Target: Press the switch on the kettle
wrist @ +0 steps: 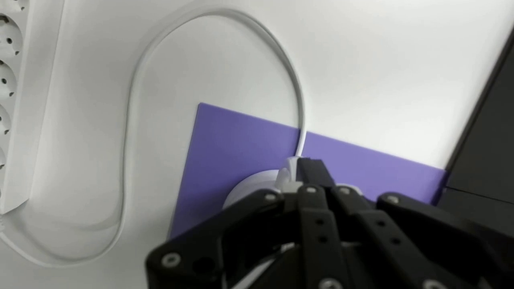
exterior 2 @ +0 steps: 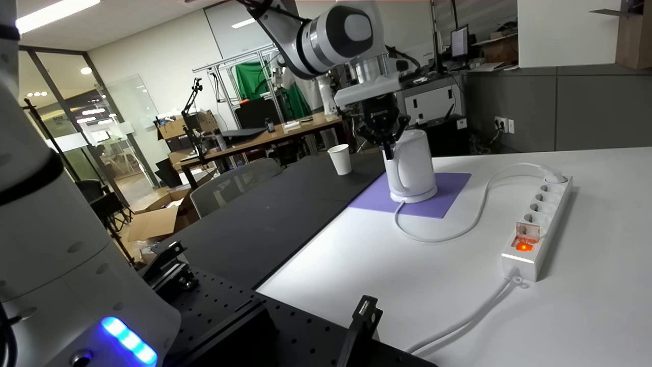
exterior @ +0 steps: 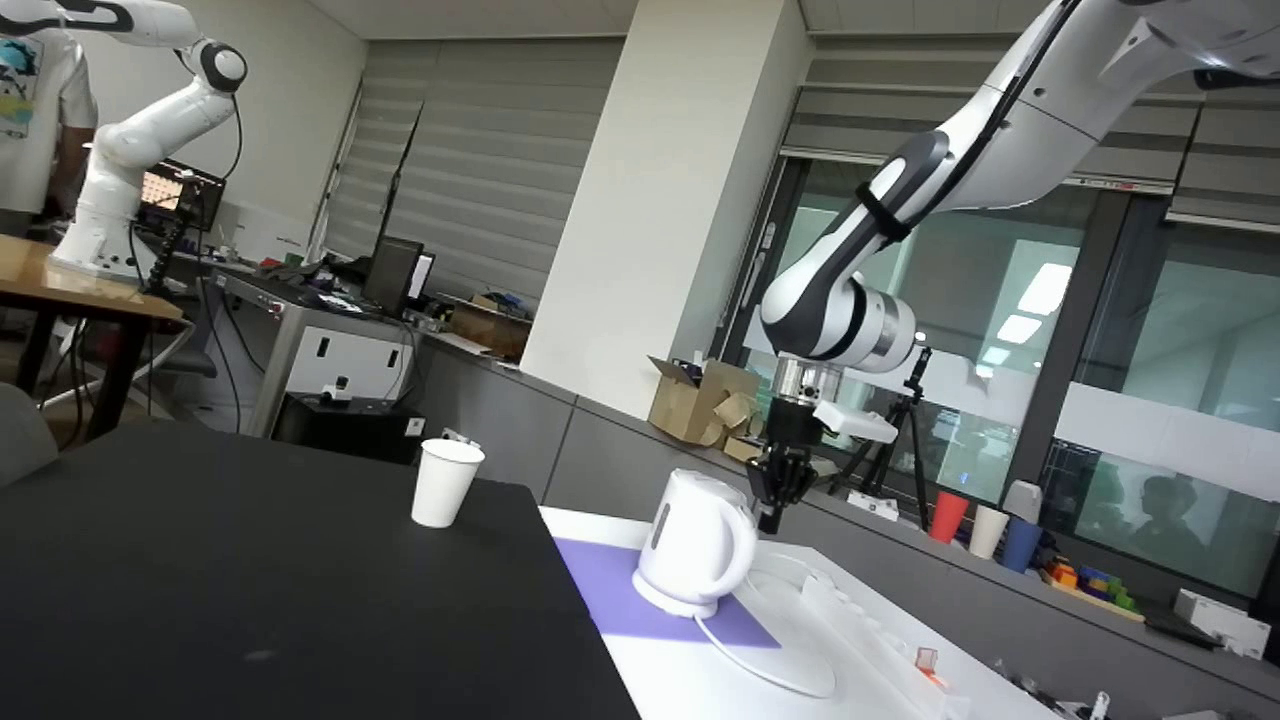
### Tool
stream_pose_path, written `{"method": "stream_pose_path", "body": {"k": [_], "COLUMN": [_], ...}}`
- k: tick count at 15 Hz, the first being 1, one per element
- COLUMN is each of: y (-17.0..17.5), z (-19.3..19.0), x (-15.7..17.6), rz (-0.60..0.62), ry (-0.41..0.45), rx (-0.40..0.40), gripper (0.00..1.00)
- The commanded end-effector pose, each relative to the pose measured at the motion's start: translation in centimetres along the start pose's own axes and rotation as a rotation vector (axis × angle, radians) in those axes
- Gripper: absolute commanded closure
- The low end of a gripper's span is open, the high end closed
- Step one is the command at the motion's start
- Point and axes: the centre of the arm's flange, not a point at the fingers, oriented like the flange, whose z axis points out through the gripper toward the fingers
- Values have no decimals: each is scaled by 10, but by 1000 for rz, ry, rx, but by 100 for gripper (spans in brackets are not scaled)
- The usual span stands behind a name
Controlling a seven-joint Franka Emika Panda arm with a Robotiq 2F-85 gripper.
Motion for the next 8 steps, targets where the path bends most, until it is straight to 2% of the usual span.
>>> {"method": "stream_pose_path", "body": {"k": [1,8], "y": [4,0], "z": [-6,-13], "x": [10,12], "rz": [37,27], "ry": [-32,32], "rx": [-9,-7], "gripper": [100,100]}}
